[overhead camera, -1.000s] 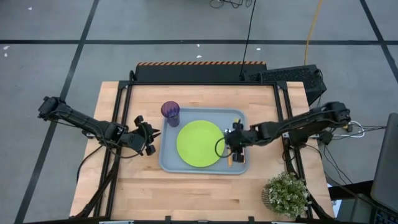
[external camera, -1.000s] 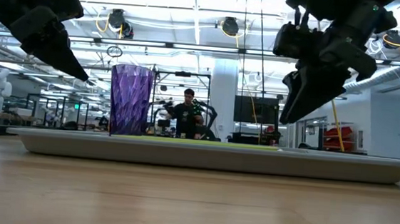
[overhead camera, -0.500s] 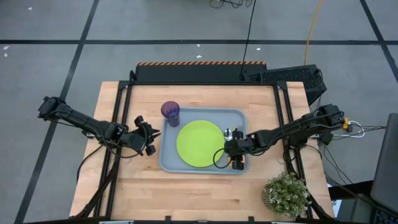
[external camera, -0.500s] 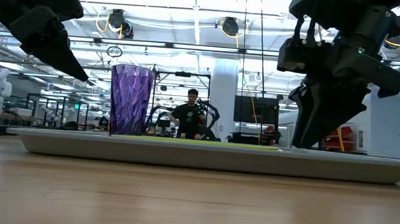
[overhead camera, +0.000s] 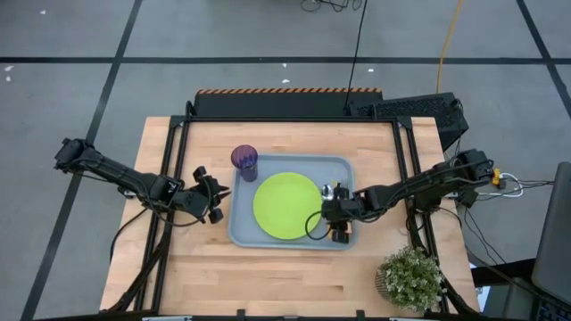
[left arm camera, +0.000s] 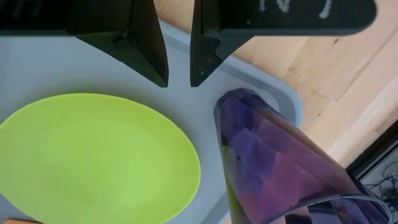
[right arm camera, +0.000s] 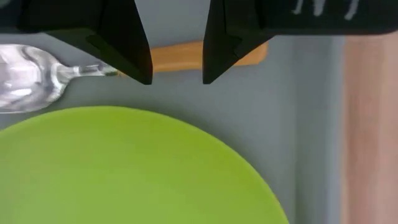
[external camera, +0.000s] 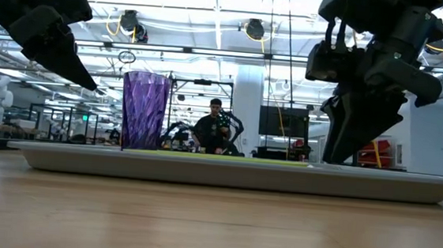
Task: Pick and place plate/cup/fork/spoon on tray
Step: Adjust the yellow spoon on the gray serving tray
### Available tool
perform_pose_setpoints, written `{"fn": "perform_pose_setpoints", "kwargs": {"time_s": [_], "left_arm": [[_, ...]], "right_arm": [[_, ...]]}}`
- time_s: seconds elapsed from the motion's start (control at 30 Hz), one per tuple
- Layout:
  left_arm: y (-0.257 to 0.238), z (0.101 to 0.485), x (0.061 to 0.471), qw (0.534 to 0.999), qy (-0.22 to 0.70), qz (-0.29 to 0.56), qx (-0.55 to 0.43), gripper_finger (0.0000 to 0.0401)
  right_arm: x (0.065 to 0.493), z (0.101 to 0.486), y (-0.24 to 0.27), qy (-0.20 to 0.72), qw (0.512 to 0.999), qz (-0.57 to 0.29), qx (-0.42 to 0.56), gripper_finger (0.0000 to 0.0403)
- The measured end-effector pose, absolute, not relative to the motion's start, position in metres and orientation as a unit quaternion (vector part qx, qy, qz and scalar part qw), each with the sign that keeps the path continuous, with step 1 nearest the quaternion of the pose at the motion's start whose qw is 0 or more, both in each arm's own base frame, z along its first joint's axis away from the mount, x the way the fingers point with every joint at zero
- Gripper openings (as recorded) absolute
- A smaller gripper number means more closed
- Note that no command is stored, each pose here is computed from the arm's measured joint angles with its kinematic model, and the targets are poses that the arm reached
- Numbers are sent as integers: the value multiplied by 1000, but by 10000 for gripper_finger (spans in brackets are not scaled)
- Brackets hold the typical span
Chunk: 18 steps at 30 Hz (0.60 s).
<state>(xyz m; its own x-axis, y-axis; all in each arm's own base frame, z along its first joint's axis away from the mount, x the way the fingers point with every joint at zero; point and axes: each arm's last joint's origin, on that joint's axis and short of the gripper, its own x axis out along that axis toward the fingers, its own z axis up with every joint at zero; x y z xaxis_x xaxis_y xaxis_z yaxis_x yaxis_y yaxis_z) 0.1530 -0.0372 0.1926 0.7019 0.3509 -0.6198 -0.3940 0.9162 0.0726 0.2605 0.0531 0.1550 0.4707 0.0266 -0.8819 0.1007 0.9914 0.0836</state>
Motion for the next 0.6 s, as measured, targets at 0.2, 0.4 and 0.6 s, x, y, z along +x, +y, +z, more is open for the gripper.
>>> {"fn": "perform_pose_setpoints", "kwargs": {"time_s": [0.2,0.4,0.6], "left_arm": [[-37,193,153,922,329,202,-33,72],[-37,193,153,922,329,202,-33,72],[-37,193,153,922,329,201,-33,72]], "right_arm": [[265,155,55,487,866,6,111,134],[254,140,48,505,850,-5,151,134],[249,132,43,498,853,-9,154,134]]}}
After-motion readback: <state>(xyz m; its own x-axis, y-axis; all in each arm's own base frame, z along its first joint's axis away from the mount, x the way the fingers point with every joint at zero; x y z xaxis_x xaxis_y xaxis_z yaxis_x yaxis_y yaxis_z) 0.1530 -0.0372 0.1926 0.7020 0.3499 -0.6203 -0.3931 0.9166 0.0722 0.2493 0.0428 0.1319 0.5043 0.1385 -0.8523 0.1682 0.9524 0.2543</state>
